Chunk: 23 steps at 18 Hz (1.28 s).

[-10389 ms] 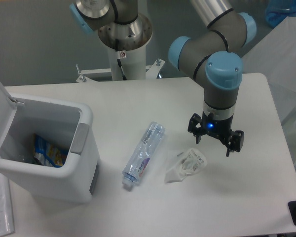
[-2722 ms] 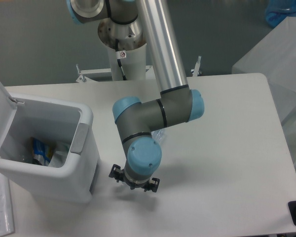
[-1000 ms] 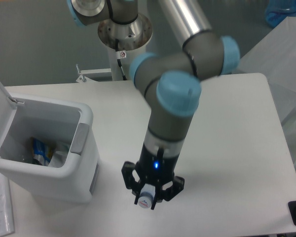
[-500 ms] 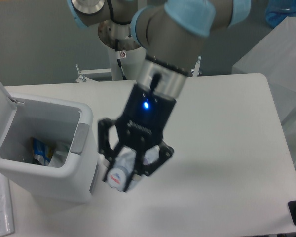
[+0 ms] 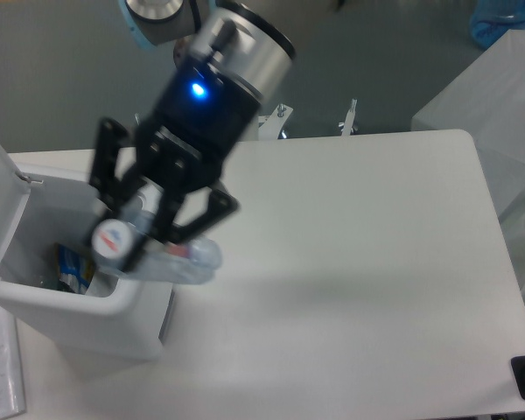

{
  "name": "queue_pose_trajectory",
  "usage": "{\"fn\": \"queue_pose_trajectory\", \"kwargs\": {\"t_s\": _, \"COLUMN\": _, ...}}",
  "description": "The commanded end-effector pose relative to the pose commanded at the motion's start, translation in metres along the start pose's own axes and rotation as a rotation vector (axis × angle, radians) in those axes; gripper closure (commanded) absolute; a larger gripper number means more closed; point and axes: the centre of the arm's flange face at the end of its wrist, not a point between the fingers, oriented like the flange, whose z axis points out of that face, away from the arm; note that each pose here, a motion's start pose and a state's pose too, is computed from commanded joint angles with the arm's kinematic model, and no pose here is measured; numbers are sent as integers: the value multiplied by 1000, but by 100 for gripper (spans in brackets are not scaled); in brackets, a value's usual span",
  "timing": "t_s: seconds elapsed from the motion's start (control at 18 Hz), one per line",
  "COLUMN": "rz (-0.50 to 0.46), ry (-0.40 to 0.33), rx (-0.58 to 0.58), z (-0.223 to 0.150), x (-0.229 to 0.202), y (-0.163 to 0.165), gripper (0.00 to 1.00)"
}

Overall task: Place the trash in the trash can
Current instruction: 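Carry the bottle over the trash bin and release it inside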

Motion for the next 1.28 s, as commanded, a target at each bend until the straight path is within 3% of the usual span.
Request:
{"fn": "queue_pose_trajectory", "kwargs": {"t_s": 0.33, "rz": -6, "ry": 93, "rx": -31, "z": 39, "x": 53, "y": 12, "gripper": 100}}
{"fn": "queue_pose_trajectory", "kwargs": {"t_s": 0.61, "rz": -35, "ry": 130, "rx": -67, "z": 64, "x": 60, "y": 45, "gripper": 100}}
{"fn": "queue_pose_trajectory", "kwargs": {"t_s": 0.72, "rz": -29, "ry": 134, "rx": -70, "z": 70, "x": 57, "y": 51, "gripper": 87}}
{"fn": "queue_pose_trajectory", "kwargs": {"t_s": 0.78, "rz": -10, "ry": 136, "rx": -74, "z": 74, "x": 54, "y": 55, "gripper": 75}}
{"fn": "queue_pose_trajectory", "kwargs": {"t_s": 0.83, "rz": 3, "ry": 139, "rx": -77, "z": 76, "x": 52, "y": 58, "gripper": 54}}
{"fn": "queue_pose_trajectory", "kwargs": {"t_s": 0.89, "rz": 10, "ry": 142, "rx": -83, "z": 79, "x": 51, "y": 63, "gripper": 27}}
{"fn": "queue_pose_trajectory", "kwargs": {"t_s": 0.94, "rz": 16, "ry": 138, "rx": -90, "z": 80, "x": 48, "y": 67, "gripper": 9}}
{"fn": "queue_pose_trajectory", "kwargs": {"t_s": 1.06, "rz": 11, "ry": 141, "rx": -102, "z": 84, "x": 44, "y": 79, "gripper": 0}}
{"fn": "queue_pose_trajectory", "kwargs": {"t_s": 1.28, "rz": -33, "ry": 96, "rx": -116, "z": 68, "x": 8, "y": 105, "gripper": 0}}
